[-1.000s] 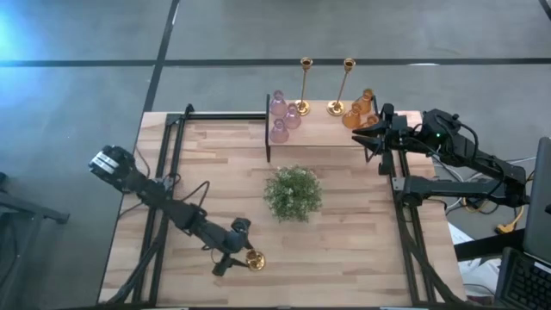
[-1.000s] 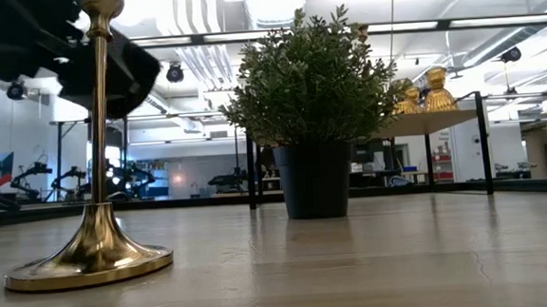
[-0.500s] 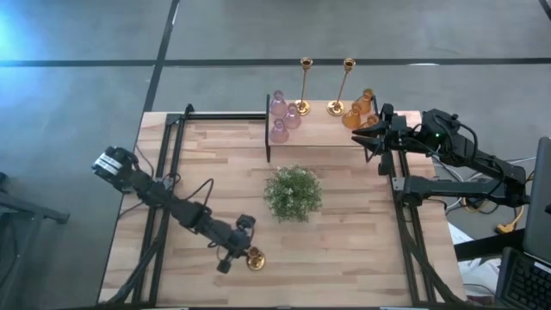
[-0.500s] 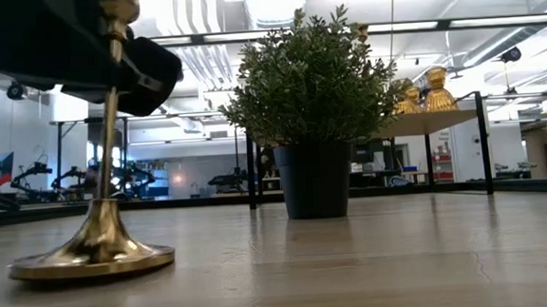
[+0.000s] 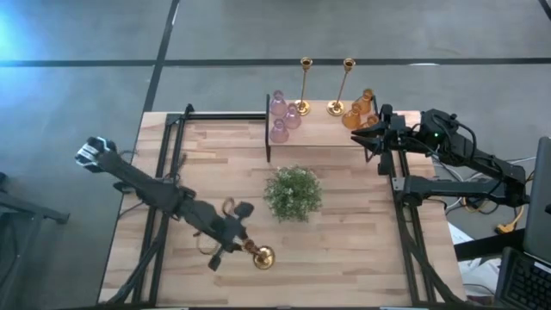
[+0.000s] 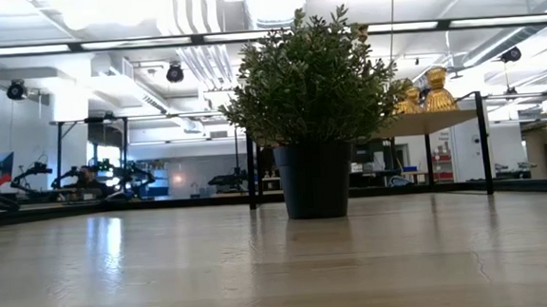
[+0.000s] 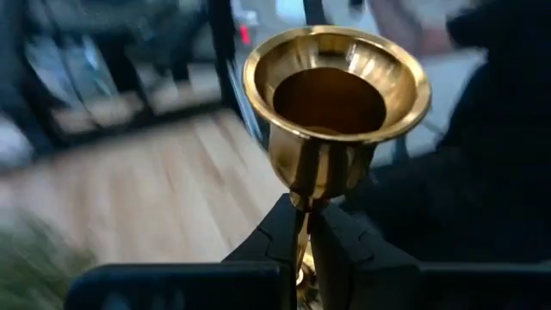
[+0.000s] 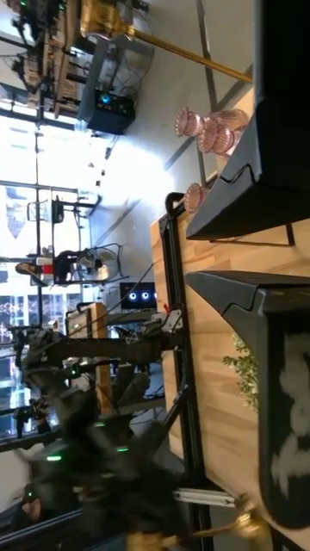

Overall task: Pick & Place candle stick holders
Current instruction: Put the small golden candle holder on the shelf

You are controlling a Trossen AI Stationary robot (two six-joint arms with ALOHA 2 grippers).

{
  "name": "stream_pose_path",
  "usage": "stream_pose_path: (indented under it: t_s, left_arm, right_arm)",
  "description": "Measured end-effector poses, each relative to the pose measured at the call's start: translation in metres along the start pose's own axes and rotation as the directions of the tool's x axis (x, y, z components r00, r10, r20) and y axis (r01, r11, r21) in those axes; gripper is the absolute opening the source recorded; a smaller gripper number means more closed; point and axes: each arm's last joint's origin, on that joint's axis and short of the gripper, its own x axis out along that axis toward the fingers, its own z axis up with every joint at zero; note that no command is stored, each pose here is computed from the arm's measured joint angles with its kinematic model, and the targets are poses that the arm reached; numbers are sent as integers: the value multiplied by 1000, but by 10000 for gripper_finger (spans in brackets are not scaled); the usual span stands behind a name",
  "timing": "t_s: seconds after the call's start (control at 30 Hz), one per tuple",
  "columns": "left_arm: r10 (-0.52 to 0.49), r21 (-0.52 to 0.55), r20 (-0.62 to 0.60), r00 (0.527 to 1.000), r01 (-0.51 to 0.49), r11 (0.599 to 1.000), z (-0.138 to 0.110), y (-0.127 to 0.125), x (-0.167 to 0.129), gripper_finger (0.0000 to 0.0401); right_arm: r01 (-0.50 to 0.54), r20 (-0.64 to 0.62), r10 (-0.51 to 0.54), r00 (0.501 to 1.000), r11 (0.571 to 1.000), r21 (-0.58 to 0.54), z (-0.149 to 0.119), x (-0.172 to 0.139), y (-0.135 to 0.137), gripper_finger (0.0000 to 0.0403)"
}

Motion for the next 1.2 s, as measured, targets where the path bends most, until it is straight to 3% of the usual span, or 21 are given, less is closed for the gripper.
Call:
stream_pose_path:
  t_s: [0.13,0.23,0.37,0.53,0.7,0.93,1.2]
  left_arm:
    - [151,44,74,986,-154,987,47,16,-26,20]
    - [311,62,91,946,-317,946,75,38,-43,20]
    - [460,27,91,883,-464,886,101,77,-57,20]
    - [588,-29,64,806,-587,809,117,118,-70,20]
    - [599,-85,45,799,-595,799,124,150,-70,20]
    - [607,-98,23,794,-603,792,127,175,-51,20]
    - [630,-108,28,776,-624,774,134,192,-45,20]
  right_arm:
    - [-7,-17,7,1000,1000,26,-2,7,0,64]
    - [-25,-35,27,999,999,30,-4,16,1,61]
    - [-63,-41,64,997,998,27,-5,34,5,59]
    - [-100,-44,100,994,995,-1,-9,53,11,60]
    - [-108,-14,107,994,993,-43,-9,70,19,61]
    - [-18,15,20,1000,995,-98,-11,84,29,61]
    - [170,53,-165,985,981,-97,-11,89,46,61]
